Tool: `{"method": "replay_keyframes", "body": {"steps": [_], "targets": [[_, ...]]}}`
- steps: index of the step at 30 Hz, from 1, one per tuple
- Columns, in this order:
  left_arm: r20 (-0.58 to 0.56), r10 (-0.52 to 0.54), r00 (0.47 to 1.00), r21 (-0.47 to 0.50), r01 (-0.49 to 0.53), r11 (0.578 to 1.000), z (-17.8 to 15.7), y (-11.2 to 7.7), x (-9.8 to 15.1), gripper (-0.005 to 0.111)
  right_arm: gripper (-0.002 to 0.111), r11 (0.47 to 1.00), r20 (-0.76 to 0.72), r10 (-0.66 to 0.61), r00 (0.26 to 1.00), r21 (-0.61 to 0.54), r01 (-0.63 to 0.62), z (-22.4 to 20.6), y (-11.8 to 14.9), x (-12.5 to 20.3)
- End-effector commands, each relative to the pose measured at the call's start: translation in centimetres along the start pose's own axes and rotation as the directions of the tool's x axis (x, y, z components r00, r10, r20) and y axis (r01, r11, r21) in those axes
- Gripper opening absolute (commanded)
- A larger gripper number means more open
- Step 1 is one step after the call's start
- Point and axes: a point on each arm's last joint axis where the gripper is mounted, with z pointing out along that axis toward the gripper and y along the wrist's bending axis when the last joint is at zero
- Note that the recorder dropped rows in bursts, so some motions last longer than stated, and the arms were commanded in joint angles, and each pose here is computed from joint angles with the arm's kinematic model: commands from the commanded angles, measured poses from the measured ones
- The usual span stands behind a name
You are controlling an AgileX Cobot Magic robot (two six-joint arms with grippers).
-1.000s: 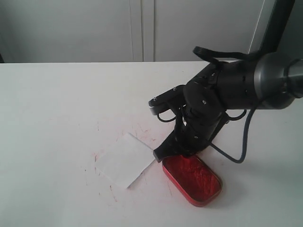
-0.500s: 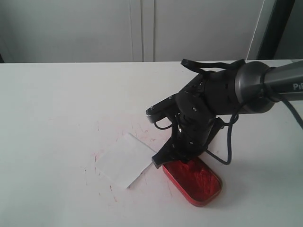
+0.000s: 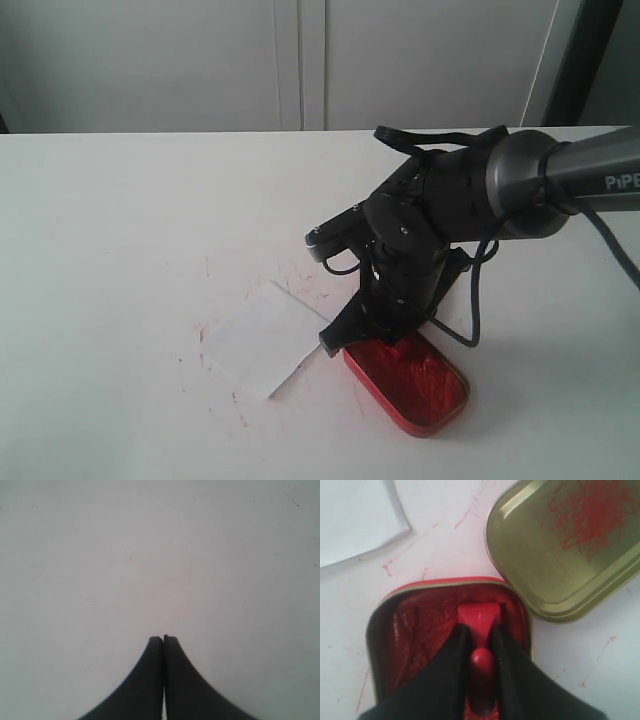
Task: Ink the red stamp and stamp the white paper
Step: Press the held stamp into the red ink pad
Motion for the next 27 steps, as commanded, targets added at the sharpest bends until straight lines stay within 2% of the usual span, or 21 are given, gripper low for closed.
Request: {"method": "replay_keyframes", "body": {"steps": [1, 12, 27], "targets": [[-0.003, -0.001, 1.0, 0.01, 0.001, 1.0, 0.1, -0.1, 0.2, 0.0, 0.0, 1.0, -0.038, 0.008, 0.999, -0.001, -0.008, 1.0, -0.1, 0.8], [-0.003, -0.001, 1.0, 0.01, 0.001, 1.0, 0.1, -0.1, 0.2, 0.0, 0.0, 1.0, 0.09, 0.022, 0.996, -0.01, -0.022, -3.0, -0.7, 0.3], [-0.003, -0.001, 1.0, 0.01, 0.001, 1.0, 0.1, -0.1, 0.2, 0.0, 0.0, 1.0, 0.112, 0.027, 0.993, -0.011, -0.026, -4.0, -0.9, 0.3]]}}
